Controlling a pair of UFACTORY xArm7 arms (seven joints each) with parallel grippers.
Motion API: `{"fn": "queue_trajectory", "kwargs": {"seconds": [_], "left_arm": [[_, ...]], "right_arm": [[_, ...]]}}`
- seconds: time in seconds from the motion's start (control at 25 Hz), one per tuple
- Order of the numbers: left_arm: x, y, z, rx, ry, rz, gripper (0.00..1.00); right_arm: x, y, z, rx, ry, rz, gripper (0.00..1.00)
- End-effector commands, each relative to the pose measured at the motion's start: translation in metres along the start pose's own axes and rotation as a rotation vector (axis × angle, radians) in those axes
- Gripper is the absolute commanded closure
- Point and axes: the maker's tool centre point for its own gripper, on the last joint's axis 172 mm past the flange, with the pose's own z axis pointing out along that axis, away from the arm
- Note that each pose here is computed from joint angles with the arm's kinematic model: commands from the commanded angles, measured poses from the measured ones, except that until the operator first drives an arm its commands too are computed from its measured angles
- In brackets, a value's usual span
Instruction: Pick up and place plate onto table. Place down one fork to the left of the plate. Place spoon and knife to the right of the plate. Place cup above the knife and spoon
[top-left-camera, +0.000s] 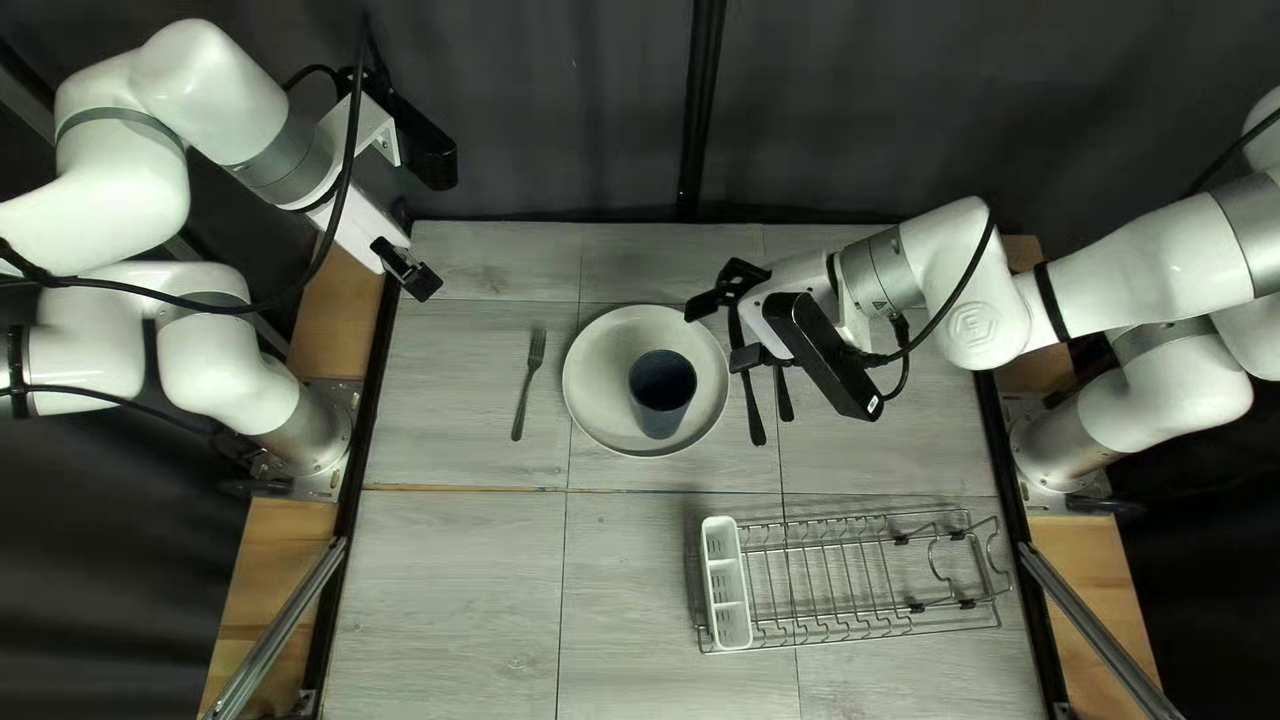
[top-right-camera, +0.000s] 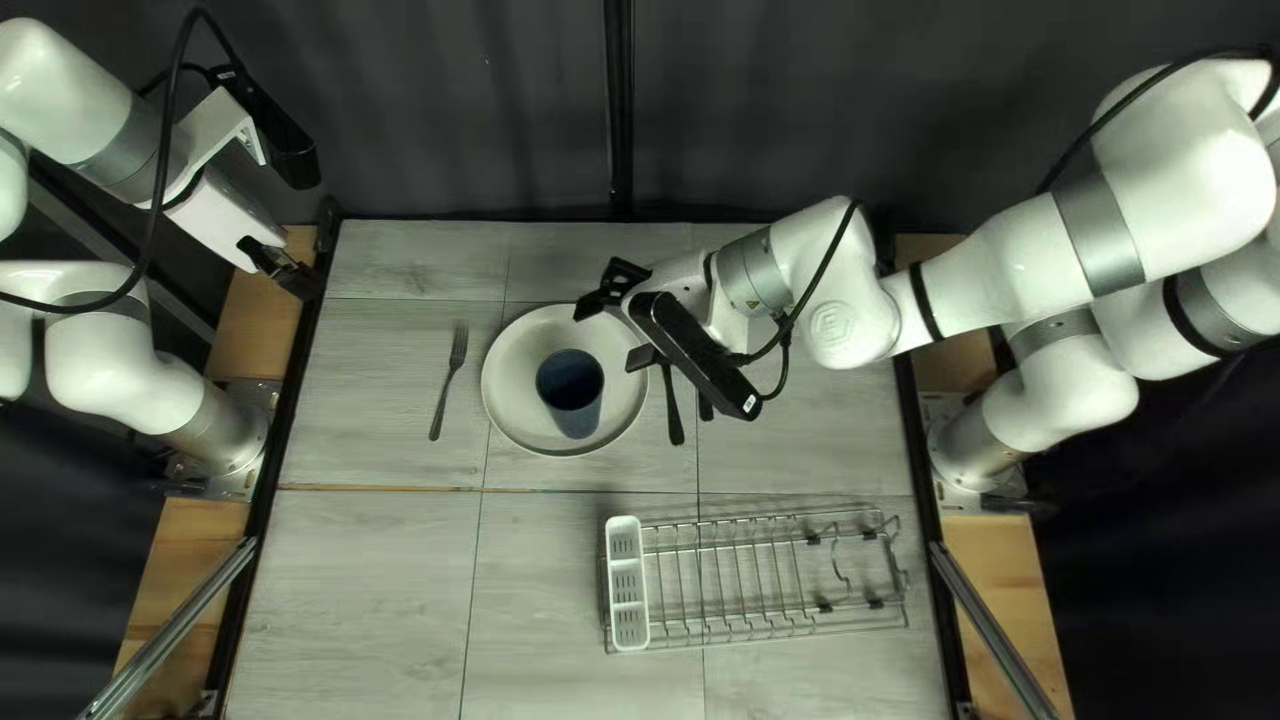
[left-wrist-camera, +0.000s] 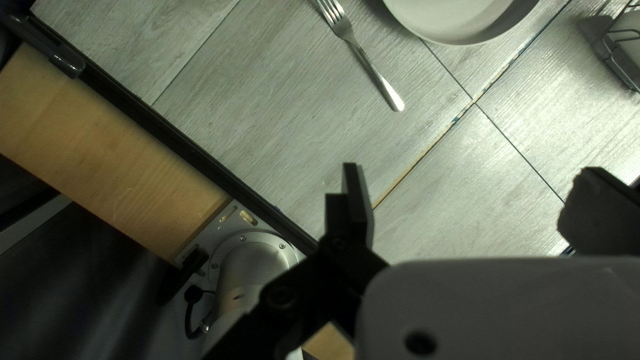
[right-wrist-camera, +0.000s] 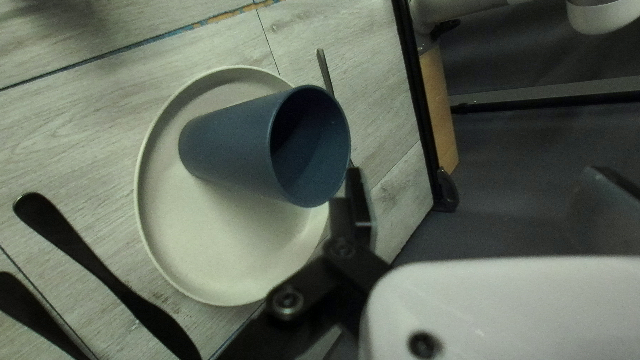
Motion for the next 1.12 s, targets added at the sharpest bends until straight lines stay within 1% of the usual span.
{"fn": "queue_trajectory", "kwargs": {"seconds": [0.04, 0.08, 0.12, 0.16, 1.12], "left_arm": [[0.0, 0.0, 0.0, 0.0, 0.0, 0.0, 0.0], [0.0, 0.0, 0.0, 0.0, 0.0, 0.0, 0.0], [0.0, 0.0, 0.0, 0.0, 0.0, 0.0, 0.0], [0.0, 0.0, 0.0, 0.0, 0.0, 0.0, 0.0], [0.0, 0.0, 0.0, 0.0, 0.0, 0.0, 0.0]], "right_arm": [[0.0, 0.0, 0.0, 0.0, 0.0, 0.0, 0.0], [0.0, 0.0, 0.0, 0.0, 0.0, 0.0, 0.0], [0.004, 0.0042, -0.0048, -0.011, 0.013, 0.013, 0.0], [0.0061, 0.0065, -0.0094, -0.012, 0.013, 0.036, 0.0], [0.0061, 0.0065, -0.0094, -0.012, 0.013, 0.036, 0.0]]}}
